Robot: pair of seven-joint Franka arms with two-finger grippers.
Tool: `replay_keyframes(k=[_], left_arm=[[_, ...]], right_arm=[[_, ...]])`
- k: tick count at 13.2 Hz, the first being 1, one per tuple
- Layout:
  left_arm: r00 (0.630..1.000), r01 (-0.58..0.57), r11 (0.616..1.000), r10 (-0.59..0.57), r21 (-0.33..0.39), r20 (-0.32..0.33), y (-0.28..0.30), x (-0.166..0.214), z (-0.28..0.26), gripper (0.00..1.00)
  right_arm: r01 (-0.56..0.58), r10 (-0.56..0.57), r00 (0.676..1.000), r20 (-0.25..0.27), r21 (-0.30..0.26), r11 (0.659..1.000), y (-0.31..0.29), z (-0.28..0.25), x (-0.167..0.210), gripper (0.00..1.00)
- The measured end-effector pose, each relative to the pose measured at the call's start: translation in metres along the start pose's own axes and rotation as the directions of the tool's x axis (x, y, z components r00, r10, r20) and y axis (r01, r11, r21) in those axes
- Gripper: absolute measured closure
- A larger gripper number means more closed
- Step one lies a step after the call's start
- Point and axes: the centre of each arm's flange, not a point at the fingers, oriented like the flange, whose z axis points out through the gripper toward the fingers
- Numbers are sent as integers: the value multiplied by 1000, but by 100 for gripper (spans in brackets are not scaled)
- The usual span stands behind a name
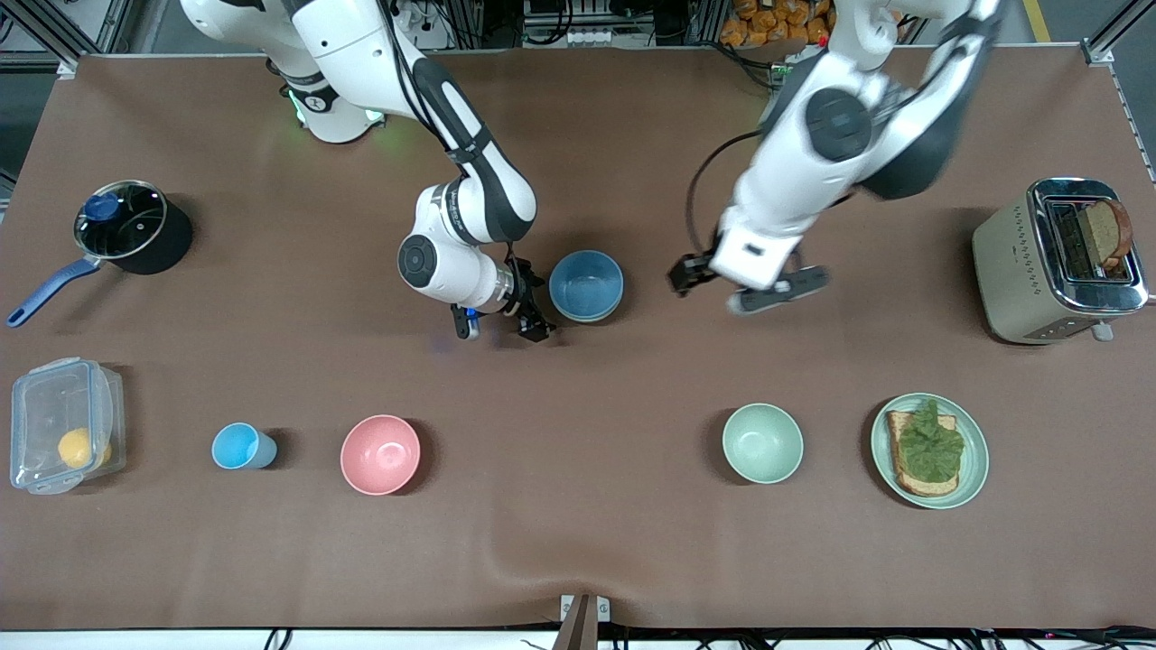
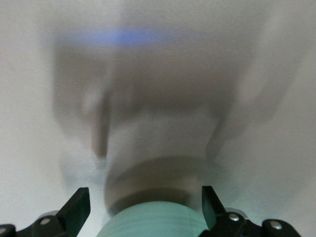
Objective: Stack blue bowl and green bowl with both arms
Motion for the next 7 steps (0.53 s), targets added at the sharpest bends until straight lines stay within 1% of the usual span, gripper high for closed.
replay_keyframes(k=[2,3,4,5,7], left_arm=[[1000,-11,1000,11,24,20,-21,20,-44,0],[999,-17,999,16,31,29,-31,29,-60,0],[999,-14,999,13,33,30,-40,38,-72,0],[1000,-12,999,12,37,20,-49,47,-82,0],[999,-42,997,42,71,-9,-68,57,-105,0]], right_arm=[[22,-23,1000,-13,-33,999,-1,-5,4,0],[40,-42,999,-29,-63,997,-3,-14,10,0],[53,-58,997,-44,-105,993,-5,-26,18,0],[58,-67,996,-57,-144,988,-8,-43,29,0],[67,-87,992,-89,-207,976,-10,-79,52,0]])
